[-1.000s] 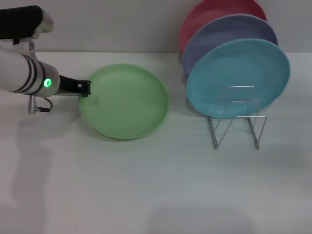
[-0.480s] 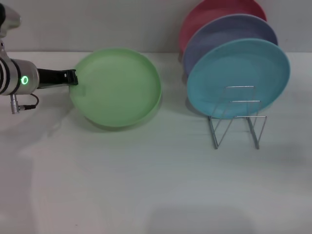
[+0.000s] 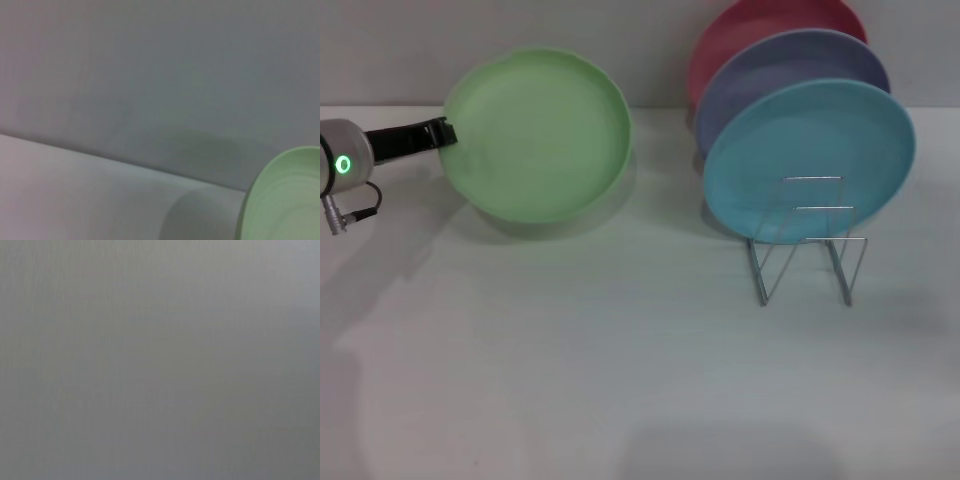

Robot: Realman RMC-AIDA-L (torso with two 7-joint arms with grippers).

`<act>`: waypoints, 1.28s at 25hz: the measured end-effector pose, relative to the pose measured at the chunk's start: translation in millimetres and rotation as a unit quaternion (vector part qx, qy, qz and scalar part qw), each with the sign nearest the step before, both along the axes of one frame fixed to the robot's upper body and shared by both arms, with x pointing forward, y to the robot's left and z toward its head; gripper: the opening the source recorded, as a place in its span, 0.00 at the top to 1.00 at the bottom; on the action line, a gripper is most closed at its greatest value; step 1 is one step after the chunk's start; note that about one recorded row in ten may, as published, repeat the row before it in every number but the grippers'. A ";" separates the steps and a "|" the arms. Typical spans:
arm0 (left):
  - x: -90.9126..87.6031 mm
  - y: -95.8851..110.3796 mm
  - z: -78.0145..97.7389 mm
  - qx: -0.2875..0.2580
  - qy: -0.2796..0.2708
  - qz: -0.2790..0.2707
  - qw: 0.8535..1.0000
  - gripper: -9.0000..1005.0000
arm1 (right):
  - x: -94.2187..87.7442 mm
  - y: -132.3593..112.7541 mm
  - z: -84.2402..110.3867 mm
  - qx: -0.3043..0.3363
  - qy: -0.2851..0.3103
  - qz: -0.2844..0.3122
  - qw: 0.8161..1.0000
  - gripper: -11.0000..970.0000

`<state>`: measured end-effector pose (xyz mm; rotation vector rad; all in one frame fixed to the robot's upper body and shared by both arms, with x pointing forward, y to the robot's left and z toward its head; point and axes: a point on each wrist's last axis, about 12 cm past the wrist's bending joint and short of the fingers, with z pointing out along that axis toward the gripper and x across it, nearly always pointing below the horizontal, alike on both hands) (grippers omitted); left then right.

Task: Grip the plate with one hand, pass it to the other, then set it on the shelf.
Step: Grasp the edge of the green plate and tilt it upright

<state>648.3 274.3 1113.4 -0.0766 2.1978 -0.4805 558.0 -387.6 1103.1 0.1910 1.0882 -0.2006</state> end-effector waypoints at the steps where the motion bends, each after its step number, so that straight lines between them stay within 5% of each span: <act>1: -0.6 0.9 -1.0 -0.003 -0.005 0.006 1.000 0.95 | 0.0 -0.1 0.0 0.000 0.000 0.000 1.000 0.41; 13: -11.9 3.6 -9.1 -0.024 -0.071 0.036 0.997 0.95 | 2.3 -0.1 -1.9 0.004 0.011 0.000 1.000 0.41; 32: -11.1 -22.3 -13.6 0.089 -0.144 0.059 0.984 0.95 | 1.5 0.9 -5.3 0.004 0.021 0.003 1.000 0.41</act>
